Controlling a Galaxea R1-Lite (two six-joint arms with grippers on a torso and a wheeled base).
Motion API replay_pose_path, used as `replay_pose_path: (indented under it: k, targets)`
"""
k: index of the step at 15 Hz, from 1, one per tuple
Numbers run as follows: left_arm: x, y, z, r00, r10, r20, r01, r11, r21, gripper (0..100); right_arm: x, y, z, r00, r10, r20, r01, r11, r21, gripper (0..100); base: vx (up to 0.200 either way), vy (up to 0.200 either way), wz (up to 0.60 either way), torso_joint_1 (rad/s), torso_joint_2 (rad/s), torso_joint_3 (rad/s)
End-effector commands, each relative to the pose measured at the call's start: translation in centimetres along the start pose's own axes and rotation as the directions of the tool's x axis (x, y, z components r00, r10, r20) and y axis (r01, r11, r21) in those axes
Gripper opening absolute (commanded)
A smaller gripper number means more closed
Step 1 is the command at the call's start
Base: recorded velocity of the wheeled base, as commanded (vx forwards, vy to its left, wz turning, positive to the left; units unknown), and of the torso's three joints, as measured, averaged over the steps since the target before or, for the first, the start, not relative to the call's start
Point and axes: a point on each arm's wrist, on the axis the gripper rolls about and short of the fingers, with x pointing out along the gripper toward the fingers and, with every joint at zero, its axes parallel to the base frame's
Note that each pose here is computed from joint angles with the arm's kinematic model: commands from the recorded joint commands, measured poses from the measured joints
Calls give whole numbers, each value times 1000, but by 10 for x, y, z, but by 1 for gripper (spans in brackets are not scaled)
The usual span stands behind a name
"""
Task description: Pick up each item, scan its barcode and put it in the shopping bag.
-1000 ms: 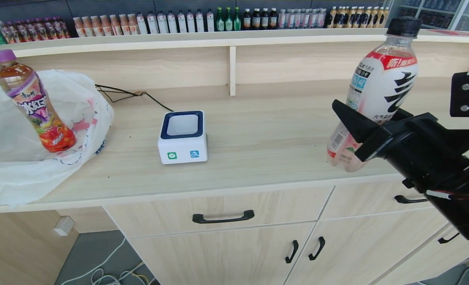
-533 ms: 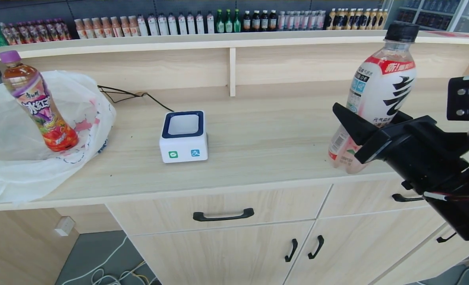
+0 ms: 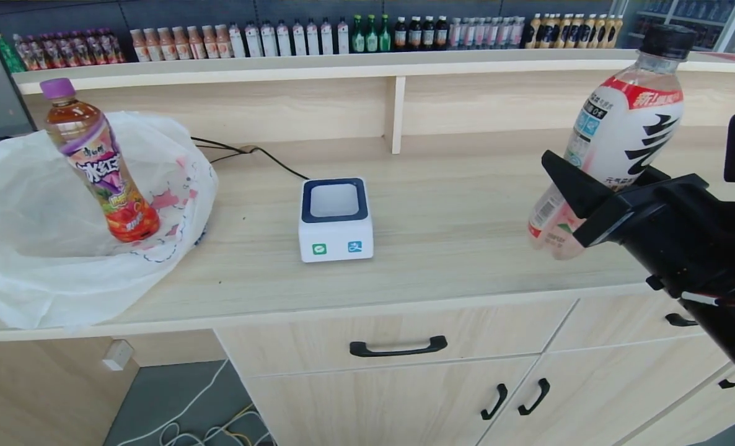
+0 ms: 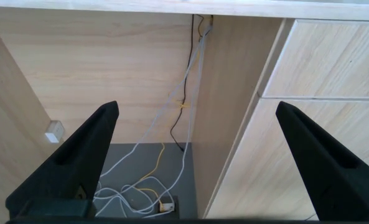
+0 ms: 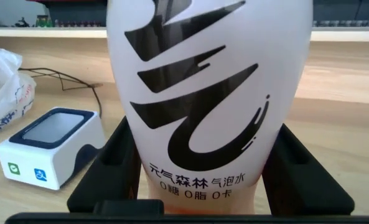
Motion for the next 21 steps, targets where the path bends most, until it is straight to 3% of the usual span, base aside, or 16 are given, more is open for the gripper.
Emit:
replay_pose_path:
  k: [1,12,17,19,21]
  targets:
    - [0,0,0,1000,2,1,-2,1000,-6,100,0,-1,-1,1000,-5,-5,5,1000,-2,0,0,200,0,2,-2,2]
    - [0,0,0,1000,0,1,0,1000,-3,100,0,-5,-3,1000,-20,-12,19,1000,-13,0,0,200,0,3,1,2]
    - [0,0,0,1000,0,1,0,1000,-4,100,4,-6,9,999,-24,26,25,999,-29,0,0,0,0,0,0,0]
    - [0,0,0,1000,0,1,0,1000,-4,100,16,-3,20,998,-8,58,16,992,-128,0,0,0,0,0,0,0]
    - [0,0,0,1000,0,1,0,1000,-3,100,34,3,21,998,52,33,-43,970,-239,0,0,0,0,0,0,0]
